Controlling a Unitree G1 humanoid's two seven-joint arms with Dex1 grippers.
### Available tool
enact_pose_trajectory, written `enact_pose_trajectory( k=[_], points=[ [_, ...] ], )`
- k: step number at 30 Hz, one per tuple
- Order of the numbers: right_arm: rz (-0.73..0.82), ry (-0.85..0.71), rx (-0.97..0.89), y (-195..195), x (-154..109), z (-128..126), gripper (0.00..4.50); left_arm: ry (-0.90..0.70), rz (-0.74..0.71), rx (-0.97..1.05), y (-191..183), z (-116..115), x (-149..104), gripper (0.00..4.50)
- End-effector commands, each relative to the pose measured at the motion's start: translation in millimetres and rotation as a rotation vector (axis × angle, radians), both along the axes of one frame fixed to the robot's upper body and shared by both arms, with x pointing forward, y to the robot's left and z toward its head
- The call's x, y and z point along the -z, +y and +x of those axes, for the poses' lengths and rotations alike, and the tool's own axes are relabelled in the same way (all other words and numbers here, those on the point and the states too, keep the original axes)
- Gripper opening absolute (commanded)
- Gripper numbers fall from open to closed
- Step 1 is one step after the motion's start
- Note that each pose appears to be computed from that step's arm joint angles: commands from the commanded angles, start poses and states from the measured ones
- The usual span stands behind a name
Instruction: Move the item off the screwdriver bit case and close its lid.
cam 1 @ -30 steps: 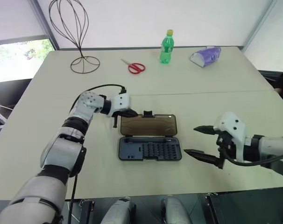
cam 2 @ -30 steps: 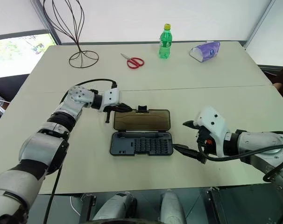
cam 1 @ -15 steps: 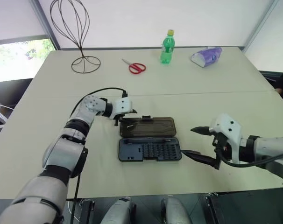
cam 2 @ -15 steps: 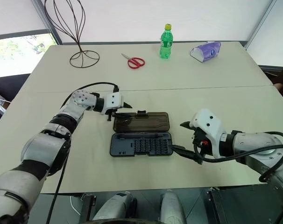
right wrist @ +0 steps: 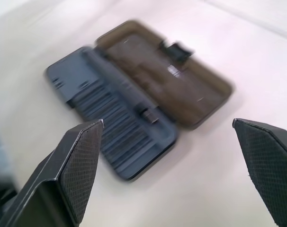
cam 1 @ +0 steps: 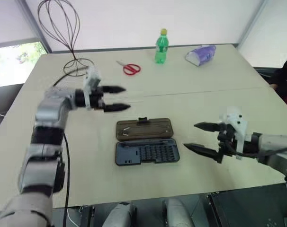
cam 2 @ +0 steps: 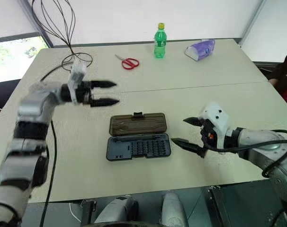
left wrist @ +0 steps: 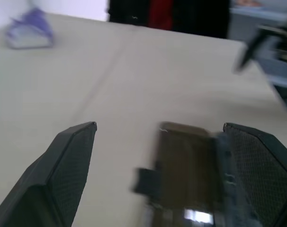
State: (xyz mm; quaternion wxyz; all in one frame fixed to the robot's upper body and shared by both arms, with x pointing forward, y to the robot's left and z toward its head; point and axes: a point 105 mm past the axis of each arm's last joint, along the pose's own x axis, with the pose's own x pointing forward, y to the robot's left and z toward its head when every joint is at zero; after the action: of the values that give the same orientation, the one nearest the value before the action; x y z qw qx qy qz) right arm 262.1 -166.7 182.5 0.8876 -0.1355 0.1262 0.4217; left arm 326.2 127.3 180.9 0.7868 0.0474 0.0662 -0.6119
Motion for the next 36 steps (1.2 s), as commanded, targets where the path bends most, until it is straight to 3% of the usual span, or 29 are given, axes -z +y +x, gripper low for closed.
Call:
enact_pose_trajectory(
  k=[1, 7, 8, 14, 18, 28, 35, 36],
  points=[
    [-0.028, -0.11, 0.069, -4.8, -4.9, 26.4, 4.5, -0.057, 0.034, -0.01, -11.5, -29.5, -1.5, 3.09],
    [-0.073, -0.197, 0.115, -3.2, -4.3, 77.3, 4.5, -0.065, 0.154, -0.044, -17.1, -66.4, 47.2, 0.1],
    [-0.079, -0.201, 0.111, -1.3, -3.3, 83.3, 4.5, -0.073, 0.181, -0.049, -16.5, -68.9, 54.6, 0.01],
    [-0.114, -0.154, 0.089, 15.8, 14.2, 108.1, 4.5, -0.112, 0.332, -0.036, -14.4, -71.6, 93.4, 0.01],
    [-0.143, -0.114, 0.028, 30.5, 25.7, 110.8, 4.5, -0.181, 0.476, -0.01, -9.3, -67.7, 120.5, 0.01],
    [-0.254, -0.037, -0.101, 47.7, 38.7, 123.2, 4.5, -0.175, 0.455, -0.04, -8.9, -65.8, 123.8, 0.01],
    [-0.342, 0.041, -0.164, 58.2, 65.1, 134.6, 4.5, -0.16, 0.424, -0.071, -15.6, -71.8, 127.0, 0.01],
    [-0.353, 0.056, -0.174, 59.8, 69.3, 135.6, 4.25, -0.156, 0.421, -0.076, -16.2, -73.2, 127.8, 0.0]
  ],
)
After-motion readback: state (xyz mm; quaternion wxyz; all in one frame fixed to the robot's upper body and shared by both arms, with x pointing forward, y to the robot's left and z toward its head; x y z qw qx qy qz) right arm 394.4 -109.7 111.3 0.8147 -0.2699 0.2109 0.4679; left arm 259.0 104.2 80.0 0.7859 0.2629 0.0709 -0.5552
